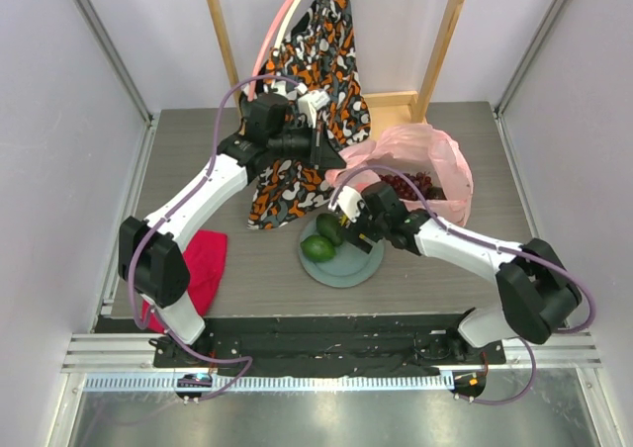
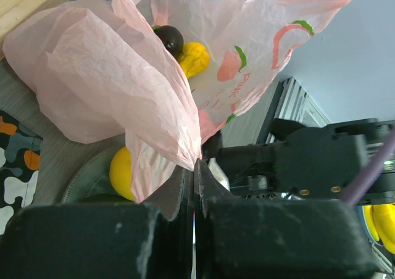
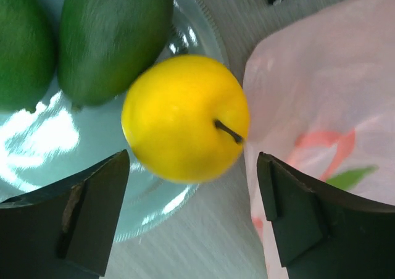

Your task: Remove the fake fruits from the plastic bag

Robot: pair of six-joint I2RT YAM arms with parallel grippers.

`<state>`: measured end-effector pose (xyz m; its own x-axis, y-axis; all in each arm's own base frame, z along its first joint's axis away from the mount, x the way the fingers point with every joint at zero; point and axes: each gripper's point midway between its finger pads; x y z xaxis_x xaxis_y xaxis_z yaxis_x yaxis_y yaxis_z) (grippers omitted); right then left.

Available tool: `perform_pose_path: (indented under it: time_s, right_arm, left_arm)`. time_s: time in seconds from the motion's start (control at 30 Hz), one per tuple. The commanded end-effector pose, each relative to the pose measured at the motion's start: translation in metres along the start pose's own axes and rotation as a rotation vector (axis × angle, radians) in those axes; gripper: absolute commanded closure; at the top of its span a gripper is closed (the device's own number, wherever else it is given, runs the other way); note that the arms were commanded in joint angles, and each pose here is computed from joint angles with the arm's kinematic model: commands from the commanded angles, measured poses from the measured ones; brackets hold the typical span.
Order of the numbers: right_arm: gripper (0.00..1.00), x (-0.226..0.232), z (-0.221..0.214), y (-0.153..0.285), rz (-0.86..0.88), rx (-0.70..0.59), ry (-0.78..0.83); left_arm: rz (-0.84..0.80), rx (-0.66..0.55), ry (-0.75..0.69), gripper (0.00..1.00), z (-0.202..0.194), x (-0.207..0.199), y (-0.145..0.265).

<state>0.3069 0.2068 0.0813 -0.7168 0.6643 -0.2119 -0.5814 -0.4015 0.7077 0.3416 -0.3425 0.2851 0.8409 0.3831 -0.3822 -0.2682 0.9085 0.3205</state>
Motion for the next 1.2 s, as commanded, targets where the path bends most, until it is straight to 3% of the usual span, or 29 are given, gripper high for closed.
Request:
perform_pose_path:
  time_s: [0.0, 0.03, 0.23, 0.33, 0.4, 0.53, 0.67, 0.87, 0.97, 1.1, 1.17]
  right_arm:
    - [0.08, -0.016, 0.054, 0.067, -0.036, -0.131, -0.021]
    - [0.07, -0.017, 0.05, 0.08, -0.037, -0.118, -0.023]
    - [0.06, -0.025, 0.065, 0.18, -0.063, -0.308, -0.052]
    - [0.1, -0.034, 0.082, 0.2, -0.097, -0.371, -0.095]
    - [0.13, -0.044, 0.091, 0.192, -0.136, -0.353, -0.115]
    - [0.31, -0.066, 0.108, 0.161, -0.202, -0.346, -0.147]
    - [0.42, -0.092, 0.101, 0.133, -0.259, -0.285, -0.208]
    - [0.58, -0.141, 0.066, 0.118, -0.347, -0.175, -0.37]
    - [0.82, -0.136, 0.038, 0.108, -0.326, -0.081, -0.308]
    - [0.97, -0.129, -0.015, 0.105, -0.351, 0.081, -0.201]
    - [0.99, -0.131, -0.046, 0.114, -0.388, 0.142, -0.228]
  left_arm:
    - [-0.032, -0.047, -0.028, 1.0, 0.013, -0.01, 0.005]
    - [-0.03, -0.04, -0.022, 1.0, 0.008, -0.008, 0.003]
    - [-0.029, -0.013, 0.0, 1.0, -0.008, -0.004, -0.002]
    - [-0.045, 0.02, -0.011, 1.0, -0.02, -0.01, -0.006]
    - [-0.06, 0.051, -0.058, 1.0, -0.031, -0.018, -0.009]
    - [-0.083, 0.112, -0.087, 1.0, -0.053, -0.033, -0.012]
    - [-0.098, 0.138, -0.095, 1.0, -0.064, -0.042, -0.009]
    - [-0.048, 0.127, -0.102, 1.0, -0.062, -0.04, -0.002]
    - [-0.07, 0.115, -0.084, 1.0, -0.06, -0.046, -0.002]
    - [-0.067, 0.153, -0.099, 1.0, -0.073, -0.042, -0.002]
    - [-0.037, 0.18, -0.133, 1.0, -0.08, -0.035, 0.0]
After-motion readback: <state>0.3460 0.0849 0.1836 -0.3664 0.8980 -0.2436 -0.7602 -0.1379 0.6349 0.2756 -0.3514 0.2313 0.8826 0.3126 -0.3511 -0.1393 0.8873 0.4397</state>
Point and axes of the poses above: each gripper's point midway between its finger pads, its own y axis back along the fingers, its own x axis along the line the jaws close on, z = x × y, and after that the axes turned 13 degrees about -y, right-handed
